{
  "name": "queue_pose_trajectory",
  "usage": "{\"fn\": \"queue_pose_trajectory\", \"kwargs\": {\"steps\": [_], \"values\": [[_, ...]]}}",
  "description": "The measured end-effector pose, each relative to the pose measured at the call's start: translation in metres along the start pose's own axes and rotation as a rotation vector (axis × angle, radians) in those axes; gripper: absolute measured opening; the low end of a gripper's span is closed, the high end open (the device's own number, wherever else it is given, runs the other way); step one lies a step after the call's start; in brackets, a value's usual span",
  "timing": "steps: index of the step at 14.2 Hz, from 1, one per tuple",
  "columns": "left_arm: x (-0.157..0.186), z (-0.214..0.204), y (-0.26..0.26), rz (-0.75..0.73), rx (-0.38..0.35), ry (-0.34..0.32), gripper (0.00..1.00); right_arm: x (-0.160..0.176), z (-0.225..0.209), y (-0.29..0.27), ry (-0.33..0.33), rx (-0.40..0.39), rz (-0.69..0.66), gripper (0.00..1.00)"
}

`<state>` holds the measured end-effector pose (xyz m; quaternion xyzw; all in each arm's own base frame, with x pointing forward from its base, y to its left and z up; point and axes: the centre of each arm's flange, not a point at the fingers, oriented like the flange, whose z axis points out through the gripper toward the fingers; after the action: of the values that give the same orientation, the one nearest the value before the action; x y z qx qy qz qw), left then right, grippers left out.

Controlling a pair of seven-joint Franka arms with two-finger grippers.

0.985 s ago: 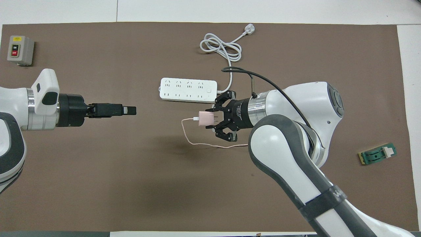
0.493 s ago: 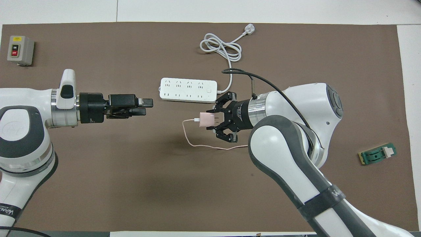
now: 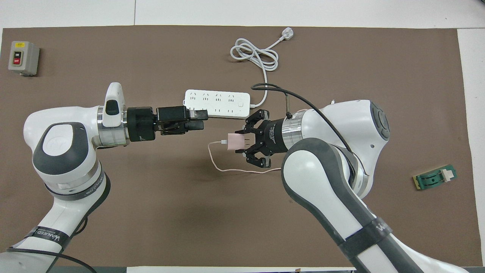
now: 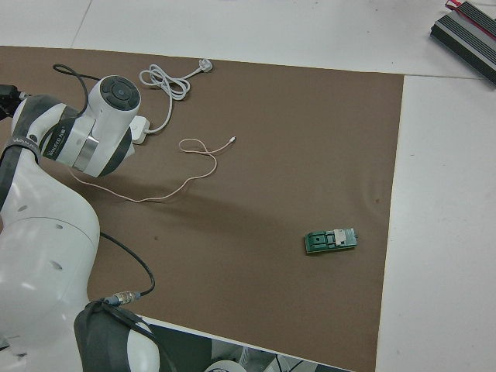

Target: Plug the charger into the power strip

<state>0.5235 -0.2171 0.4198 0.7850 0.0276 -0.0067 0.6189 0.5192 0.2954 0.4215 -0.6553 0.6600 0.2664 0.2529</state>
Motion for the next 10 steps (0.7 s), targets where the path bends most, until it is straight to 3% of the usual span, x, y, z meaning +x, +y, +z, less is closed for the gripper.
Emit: {"fn": "queue_pose_trajectory", "kwargs": {"steps": [10], "values": [[0.004,0.023,-0.048,0.036,-0.031,-0.036,0.99,-0.004,0.005,0.004,0.007,0.025,-0.011,0.48]]}}
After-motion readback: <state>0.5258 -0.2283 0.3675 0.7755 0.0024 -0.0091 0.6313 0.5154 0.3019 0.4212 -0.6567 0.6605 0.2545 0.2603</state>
